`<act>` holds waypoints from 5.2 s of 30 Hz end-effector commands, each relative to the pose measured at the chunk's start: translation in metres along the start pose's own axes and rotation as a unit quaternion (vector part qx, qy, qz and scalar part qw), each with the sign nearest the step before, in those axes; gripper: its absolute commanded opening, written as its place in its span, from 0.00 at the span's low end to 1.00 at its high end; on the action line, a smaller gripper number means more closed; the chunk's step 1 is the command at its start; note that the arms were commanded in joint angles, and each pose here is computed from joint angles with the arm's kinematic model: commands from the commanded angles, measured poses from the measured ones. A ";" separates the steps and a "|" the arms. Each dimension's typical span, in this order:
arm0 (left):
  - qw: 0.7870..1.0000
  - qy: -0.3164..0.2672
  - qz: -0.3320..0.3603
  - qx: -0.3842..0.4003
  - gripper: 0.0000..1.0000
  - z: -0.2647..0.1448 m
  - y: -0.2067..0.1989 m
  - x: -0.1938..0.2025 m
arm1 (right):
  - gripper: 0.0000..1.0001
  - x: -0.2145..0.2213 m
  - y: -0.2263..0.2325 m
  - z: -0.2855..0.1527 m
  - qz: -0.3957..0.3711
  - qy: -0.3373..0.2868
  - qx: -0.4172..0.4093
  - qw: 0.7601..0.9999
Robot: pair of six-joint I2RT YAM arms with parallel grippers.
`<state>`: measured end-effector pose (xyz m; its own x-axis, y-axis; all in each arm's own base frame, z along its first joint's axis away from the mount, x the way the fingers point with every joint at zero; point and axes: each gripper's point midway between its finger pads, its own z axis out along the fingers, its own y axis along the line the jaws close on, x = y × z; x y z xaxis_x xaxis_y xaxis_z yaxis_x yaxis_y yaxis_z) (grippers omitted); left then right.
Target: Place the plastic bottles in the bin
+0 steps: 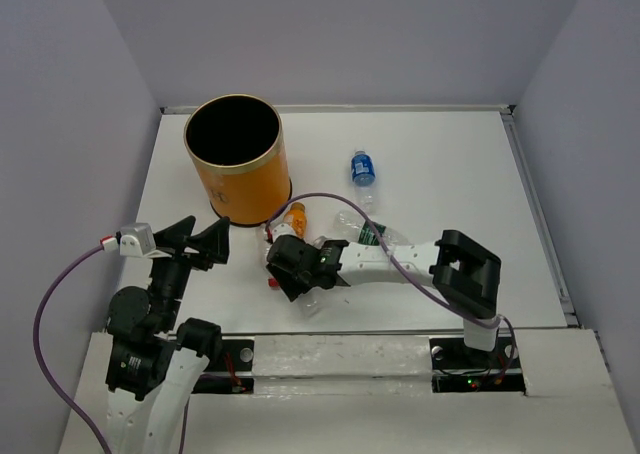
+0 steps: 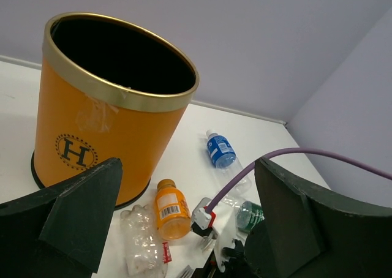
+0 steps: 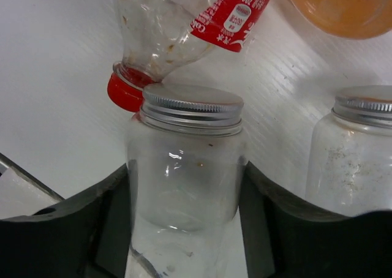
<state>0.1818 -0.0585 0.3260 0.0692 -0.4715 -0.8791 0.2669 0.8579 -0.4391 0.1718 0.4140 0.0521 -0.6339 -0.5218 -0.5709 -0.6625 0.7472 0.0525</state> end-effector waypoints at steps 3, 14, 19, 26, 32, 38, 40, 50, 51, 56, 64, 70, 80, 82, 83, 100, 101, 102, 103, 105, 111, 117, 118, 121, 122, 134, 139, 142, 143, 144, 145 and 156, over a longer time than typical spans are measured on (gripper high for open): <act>1.000 -0.028 -0.004 0.010 0.99 -0.002 -0.007 -0.017 | 0.48 -0.040 0.004 -0.056 0.017 -0.076 -0.005 0.997; 0.999 0.015 -0.037 0.021 0.99 0.007 -0.015 -0.001 | 0.42 -0.217 -0.038 -0.251 0.018 -0.366 0.004 0.930; 0.987 0.140 -0.071 0.038 0.99 0.008 -0.025 0.047 | 0.42 -0.320 -0.080 -0.298 0.029 -0.484 -0.021 0.874; 0.960 0.238 -0.141 0.038 0.99 0.001 -0.027 0.100 | 0.42 -0.414 -0.096 -0.273 0.023 -0.555 -0.001 0.832; 0.945 0.278 -0.172 0.011 0.99 0.002 -0.016 0.135 | 0.42 -0.447 -0.110 -0.227 0.061 -0.582 -0.050 0.809; 0.942 0.277 -0.185 -0.040 0.99 0.012 0.002 0.149 | 0.50 -0.442 -0.086 -0.190 0.053 -0.560 -0.132 0.816; 0.942 0.272 -0.186 -0.056 0.99 0.017 0.008 0.152 | 0.74 -0.437 -0.082 -0.177 0.053 -0.546 -0.143 0.824; 0.932 0.290 -0.131 -0.172 0.99 0.025 0.045 0.202 | 0.95 -0.380 -0.088 -0.234 0.028 -0.516 -0.133 0.846; 0.931 0.293 -0.120 -0.182 0.99 0.024 0.048 0.207 | 0.95 -0.371 -0.088 -0.239 0.023 -0.512 -0.135 0.848; 0.922 0.305 -0.076 -0.227 0.99 0.021 0.065 0.229 | 0.92 -0.318 -0.090 -0.279 0.022 -0.503 -0.147 0.851; 0.911 0.326 -0.038 -0.251 0.99 0.025 0.079 0.251 | 0.89 -0.216 -0.090 -0.226 0.058 -0.421 -0.175 0.888; 0.906 0.351 -0.009 -0.235 0.99 0.029 0.080 0.265 | 0.89 -0.177 -0.073 -0.188 0.057 -0.370 -0.191 0.907; 0.891 0.357 0.018 -0.279 0.81 0.034 0.096 0.277 | 0.89 -0.158 -0.073 -0.158 0.087 -0.338 -0.179 0.920; 0.890 0.359 0.021 -0.281 0.73 0.035 0.096 0.278 | 0.89 -0.157 -0.082 -0.147 0.108 -0.327 -0.150 0.927; 0.890 0.358 0.021 -0.282 0.65 0.035 0.096 0.277 | 0.90 -0.154 -0.088 -0.138 0.117 -0.316 -0.133 0.932; 0.974 0.157 -0.069 -0.146 0.48 0.051 0.006 0.067 | 0.98 -0.153 -0.108 -0.032 0.231 -0.229 -0.026 0.945; 0.976 0.149 -0.059 -0.144 0.48 0.051 0.004 0.055 | 0.99 -0.156 -0.109 -0.030 0.235 -0.230 -0.024 0.944; 0.980 0.126 -0.062 -0.139 0.48 0.058 -0.005 0.030 | 0.99 -0.157 -0.109 -0.027 0.240 -0.228 -0.023 0.943; 0.983 0.109 -0.060 -0.133 0.48 0.063 -0.011 0.016 | 0.99 -0.153 -0.108 -0.018 0.243 -0.219 -0.020 0.945; 0.988 0.072 -0.044 -0.128 0.49 0.075 -0.020 -0.016 | 1.00 -0.154 -0.107 -0.012 0.249 -0.213 -0.020 0.945; 0.988 -0.003 0.019 -0.155 0.52 0.141 -0.035 -0.060 | 1.00 -0.146 -0.098 0.017 0.264 -0.184 -0.020 0.947; 0.978 -0.016 0.071 -0.195 0.54 0.185 -0.028 -0.070 | 0.99 -0.139 -0.092 0.032 0.262 -0.168 -0.022 0.950; 0.977 -0.027 0.078 -0.197 0.54 0.194 -0.026 -0.071 | 0.99 -0.138 -0.092 0.034 0.262 -0.167 -0.020 0.950; 0.969 -0.035 0.092 -0.226 0.54 0.212 0.001 -0.070 | 0.98 -0.136 -0.092 0.040 0.261 -0.162 -0.017 0.952; 0.969 -0.031 0.094 -0.225 0.54 0.218 0.006 -0.068 | 0.98 -0.136 -0.092 0.042 0.260 -0.161 -0.017 0.952; 0.952 0.007 0.136 -0.275 0.89 0.256 0.063 -0.022 | 0.86 -0.136 -0.095 0.044 0.267 -0.163 -0.010 0.950; 0.952 0.021 0.123 -0.279 0.99 0.257 0.073 -0.010 | 0.80 -0.128 -0.098 0.047 0.272 -0.158 -0.001 0.949; 0.960 0.012 0.105 -0.258 0.99 0.250 0.063 -0.025 | 0.61 -0.127 -0.100 0.047 0.276 -0.159 0.003 0.948; 0.967 0.016 0.093 -0.236 0.99 0.249 0.054 -0.024 | 0.57 -0.126 -0.100 0.047 0.277 -0.161 0.004 0.947; 0.971 0.014 0.085 -0.223 0.99 0.245 0.047 -0.028 | 0.54 -0.128 -0.100 0.044 0.279 -0.164 0.003 0.946; 0.976 0.004 0.075 -0.202 0.99 0.235 0.036 -0.040 | 0.50 -0.132 -0.100 0.039 0.280 -0.171 0.001 0.945; 0.991 0.090 0.013 -0.096 0.99 0.127 0.006 0.001 | 0.40 -0.165 -0.104 -0.046 0.285 -0.255 -0.031 0.923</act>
<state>0.3272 -0.0654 0.3926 0.0518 -0.4131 -0.9092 0.0401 0.9106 -0.4114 0.3239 0.4036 0.0999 -0.7274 0.1084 -0.6776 -0.2647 0.8667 0.4229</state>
